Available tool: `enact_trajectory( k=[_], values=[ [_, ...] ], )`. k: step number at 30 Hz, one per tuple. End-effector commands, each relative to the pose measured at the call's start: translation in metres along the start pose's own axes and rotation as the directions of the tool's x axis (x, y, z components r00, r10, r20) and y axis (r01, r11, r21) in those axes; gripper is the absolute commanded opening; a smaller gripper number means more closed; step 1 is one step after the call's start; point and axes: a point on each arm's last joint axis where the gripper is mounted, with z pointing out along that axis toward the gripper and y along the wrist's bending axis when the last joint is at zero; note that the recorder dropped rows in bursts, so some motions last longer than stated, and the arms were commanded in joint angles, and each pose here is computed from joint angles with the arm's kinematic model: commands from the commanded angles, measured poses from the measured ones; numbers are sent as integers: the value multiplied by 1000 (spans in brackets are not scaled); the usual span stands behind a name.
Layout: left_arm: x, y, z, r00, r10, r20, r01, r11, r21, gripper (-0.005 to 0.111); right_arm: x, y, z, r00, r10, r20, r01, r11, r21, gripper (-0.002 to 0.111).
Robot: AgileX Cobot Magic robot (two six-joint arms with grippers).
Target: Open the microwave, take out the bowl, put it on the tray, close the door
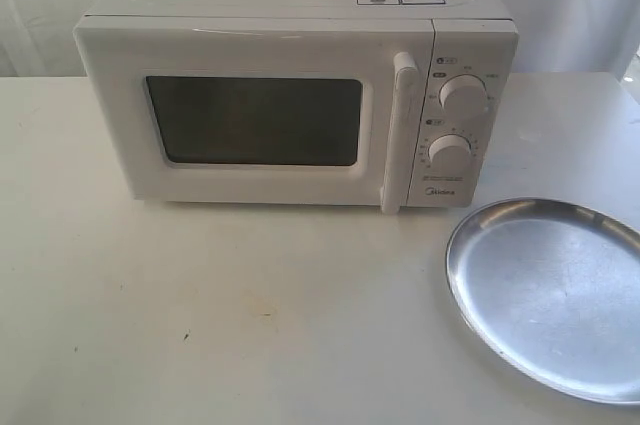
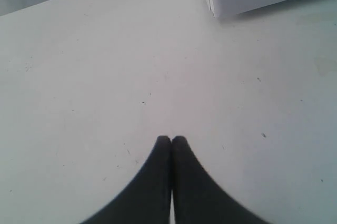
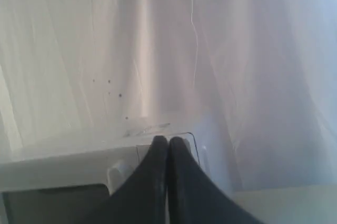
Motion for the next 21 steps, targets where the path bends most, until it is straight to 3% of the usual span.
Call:
enact_trajectory(
  k=[1, 5, 9, 14, 18, 21],
  values=[
    [0, 0, 0, 1000, -1, 3, 1, 1000, 5, 0, 9, 3, 35, 979, -137, -152, 135, 990, -27, 0],
    [0, 0, 0, 1000, -1, 3, 1, 1000, 5, 0, 48, 13, 78, 853, -386, -352, 298, 913, -280, 0],
    [0, 0, 0, 1000, -1, 3, 1, 1000, 5, 0, 75, 25, 114, 894, -362, -264, 219, 867, -449, 0],
    [0, 0, 0, 1000, -1, 3, 1, 1000, 5, 0, 115, 12, 158, 875, -369, -315, 227, 885, -407, 0],
    [0, 0, 0, 1000, -1, 3, 1, 1000, 5, 0, 151, 1, 177, 762, -516, -391, 330, 829, -452, 0],
    [0, 0, 0, 1000, -1, 3, 1, 1000, 5, 0, 168, -3, 182, 737, -540, -406, 338, 815, -471, 4]
  ],
)
